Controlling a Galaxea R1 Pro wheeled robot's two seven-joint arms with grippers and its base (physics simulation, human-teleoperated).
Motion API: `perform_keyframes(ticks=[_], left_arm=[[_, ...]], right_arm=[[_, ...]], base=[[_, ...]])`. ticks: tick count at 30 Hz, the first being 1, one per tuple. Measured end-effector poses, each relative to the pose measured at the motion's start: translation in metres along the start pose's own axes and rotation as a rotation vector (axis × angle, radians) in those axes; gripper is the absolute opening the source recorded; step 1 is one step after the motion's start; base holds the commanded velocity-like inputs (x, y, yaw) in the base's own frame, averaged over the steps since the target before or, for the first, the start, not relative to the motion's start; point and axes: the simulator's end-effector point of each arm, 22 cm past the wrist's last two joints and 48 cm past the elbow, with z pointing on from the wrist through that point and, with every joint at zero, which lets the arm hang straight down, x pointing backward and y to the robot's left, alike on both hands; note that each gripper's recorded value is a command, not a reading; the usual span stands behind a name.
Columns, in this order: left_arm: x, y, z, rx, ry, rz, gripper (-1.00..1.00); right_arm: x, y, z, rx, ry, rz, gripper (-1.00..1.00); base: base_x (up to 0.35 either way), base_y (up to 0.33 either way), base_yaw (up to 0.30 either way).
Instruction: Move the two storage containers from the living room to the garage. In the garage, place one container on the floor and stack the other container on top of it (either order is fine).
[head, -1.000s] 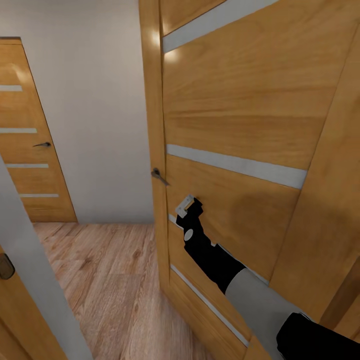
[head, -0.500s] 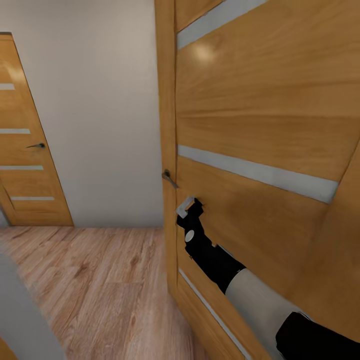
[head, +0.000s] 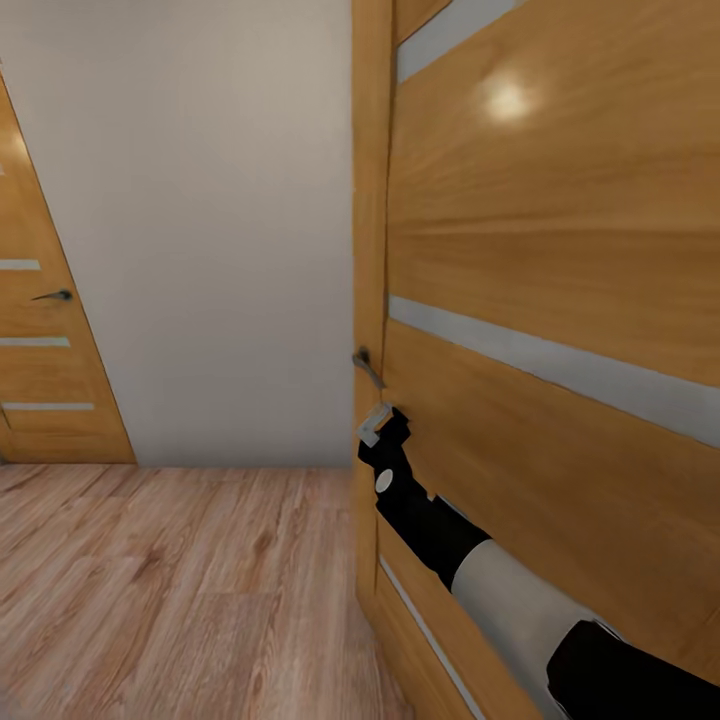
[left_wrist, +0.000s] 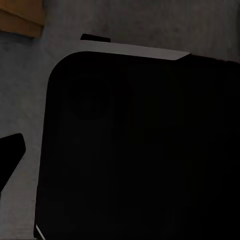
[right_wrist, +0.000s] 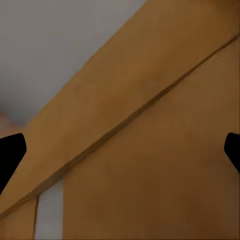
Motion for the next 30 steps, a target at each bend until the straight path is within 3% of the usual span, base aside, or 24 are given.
perform_keyframes(ticks=[7, 26, 30], left_arm=[[0.000, 0.000, 0.000, 0.000, -0.001, 0.001, 1.00], [0.000, 0.000, 0.000, 0.001, 0.001, 0.000, 1.00], [0.000, 0.000, 0.000, 0.001, 0.000, 0.001, 1.00]], right_arm=[[0.002, -0.002, 0.001, 0.005, 0.004, 0.008, 1.00], [-0.001, -0.004, 0.000, 0.015, -0.002, -0.006, 1.00], [-0.002, -0.018, -0.001, 0.095, -0.013, 0.010, 1.00]], base=[[0.254, 0.000, 0.000], [0.012, 0.000, 0.000], [0.000, 0.000, 0.000]])
